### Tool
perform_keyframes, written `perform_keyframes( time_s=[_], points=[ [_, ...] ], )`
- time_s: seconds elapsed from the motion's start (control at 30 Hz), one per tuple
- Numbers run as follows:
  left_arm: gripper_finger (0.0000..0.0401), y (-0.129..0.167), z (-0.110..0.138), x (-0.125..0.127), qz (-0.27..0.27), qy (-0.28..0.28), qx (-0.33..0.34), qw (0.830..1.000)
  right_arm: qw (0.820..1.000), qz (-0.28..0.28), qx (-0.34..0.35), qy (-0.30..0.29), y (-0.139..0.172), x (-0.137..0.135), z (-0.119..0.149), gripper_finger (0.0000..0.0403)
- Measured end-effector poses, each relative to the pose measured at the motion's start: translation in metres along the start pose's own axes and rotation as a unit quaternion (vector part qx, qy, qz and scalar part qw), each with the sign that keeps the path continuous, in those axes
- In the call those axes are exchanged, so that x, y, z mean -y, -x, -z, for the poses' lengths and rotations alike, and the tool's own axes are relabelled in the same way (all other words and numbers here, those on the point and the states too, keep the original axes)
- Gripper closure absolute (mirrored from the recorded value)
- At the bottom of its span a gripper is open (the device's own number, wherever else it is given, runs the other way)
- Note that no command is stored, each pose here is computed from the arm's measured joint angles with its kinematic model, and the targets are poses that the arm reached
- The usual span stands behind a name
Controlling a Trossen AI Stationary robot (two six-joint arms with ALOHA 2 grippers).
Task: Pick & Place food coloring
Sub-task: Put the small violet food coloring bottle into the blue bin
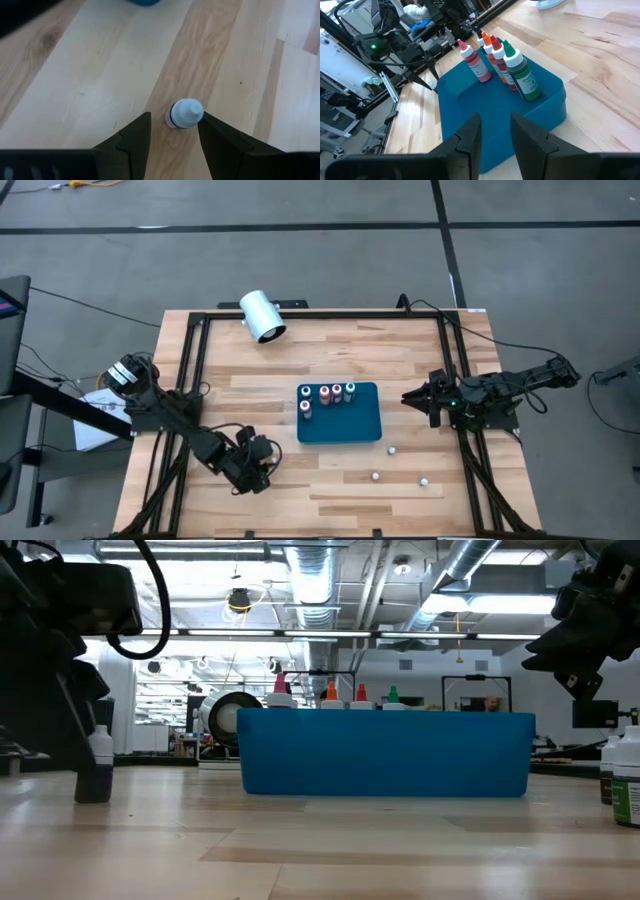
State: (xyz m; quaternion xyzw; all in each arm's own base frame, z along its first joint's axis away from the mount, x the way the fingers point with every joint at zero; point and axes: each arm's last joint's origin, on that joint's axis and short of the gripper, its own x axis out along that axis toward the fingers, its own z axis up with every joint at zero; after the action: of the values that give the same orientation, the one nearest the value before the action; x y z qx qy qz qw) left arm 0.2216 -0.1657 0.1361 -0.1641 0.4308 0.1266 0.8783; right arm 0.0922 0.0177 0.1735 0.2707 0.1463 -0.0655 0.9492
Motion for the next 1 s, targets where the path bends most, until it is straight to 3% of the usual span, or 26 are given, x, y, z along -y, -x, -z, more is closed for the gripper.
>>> perform_keyframes(
  time_s=[1.0],
  points=[
    [0.0251,-0.0033,-0.0081,-0.0005,0.010,0.010,0.012,1.000,1.000,0.000,0.000,0.000,0.0000,0.0000,0.0000,0.0310]
  ],
)
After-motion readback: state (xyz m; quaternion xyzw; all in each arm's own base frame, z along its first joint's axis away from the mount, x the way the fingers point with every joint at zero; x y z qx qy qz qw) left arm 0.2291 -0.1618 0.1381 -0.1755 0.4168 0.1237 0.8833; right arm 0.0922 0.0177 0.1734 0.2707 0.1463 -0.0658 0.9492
